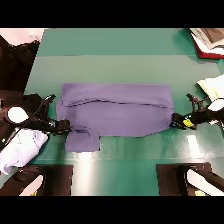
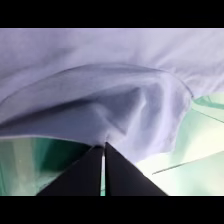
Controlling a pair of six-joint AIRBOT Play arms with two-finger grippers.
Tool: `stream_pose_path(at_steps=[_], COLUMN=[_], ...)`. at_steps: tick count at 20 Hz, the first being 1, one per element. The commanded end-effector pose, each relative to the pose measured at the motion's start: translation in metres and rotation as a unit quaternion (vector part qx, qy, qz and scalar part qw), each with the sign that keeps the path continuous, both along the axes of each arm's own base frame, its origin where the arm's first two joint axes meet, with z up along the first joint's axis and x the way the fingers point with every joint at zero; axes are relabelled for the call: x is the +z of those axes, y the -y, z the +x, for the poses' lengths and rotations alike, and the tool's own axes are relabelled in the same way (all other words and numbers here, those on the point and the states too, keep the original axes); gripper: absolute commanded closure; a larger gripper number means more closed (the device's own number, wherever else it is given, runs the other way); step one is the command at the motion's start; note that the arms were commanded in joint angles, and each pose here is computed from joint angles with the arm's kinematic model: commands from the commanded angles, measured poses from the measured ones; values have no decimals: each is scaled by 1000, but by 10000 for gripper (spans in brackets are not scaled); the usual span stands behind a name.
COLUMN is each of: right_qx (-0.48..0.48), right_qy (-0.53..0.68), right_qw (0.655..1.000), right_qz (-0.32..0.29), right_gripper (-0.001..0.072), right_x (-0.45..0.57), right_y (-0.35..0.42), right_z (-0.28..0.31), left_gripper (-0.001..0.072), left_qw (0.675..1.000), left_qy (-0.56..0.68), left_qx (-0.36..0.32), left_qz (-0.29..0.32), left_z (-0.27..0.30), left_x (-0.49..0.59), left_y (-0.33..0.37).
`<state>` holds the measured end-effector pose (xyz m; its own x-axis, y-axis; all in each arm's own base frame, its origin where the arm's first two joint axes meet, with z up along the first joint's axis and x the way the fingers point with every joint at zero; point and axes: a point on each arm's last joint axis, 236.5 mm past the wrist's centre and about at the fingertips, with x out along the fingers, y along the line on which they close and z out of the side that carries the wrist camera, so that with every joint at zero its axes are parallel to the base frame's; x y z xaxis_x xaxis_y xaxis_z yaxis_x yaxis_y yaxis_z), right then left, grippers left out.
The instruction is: Fold the shirts.
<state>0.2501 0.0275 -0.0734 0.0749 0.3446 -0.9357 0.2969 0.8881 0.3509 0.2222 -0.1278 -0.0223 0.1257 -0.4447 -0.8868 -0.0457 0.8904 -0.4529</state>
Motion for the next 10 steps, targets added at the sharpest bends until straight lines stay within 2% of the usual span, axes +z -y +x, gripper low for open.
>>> stream_pose_path(at_steps=[1,7,10], right_qx=[5,59,33], right_qy=[26,-9,5], right_qw=[1000,998,999], right_qz=[-7,-26,-30], right_gripper=[693,694,694], right_x=[14,56,78], right_y=[0,-1,1], right_z=[2,-61,-77], left_gripper=[680,680,681], left_qw=[1000,996,994], left_qy=[0,-22,-3], left_qx=[-12,-88,-111], left_qz=[1,-6,-22], left_z=[-2,-21,-20], left_x=[4,53,95], left_y=[0,6,14])
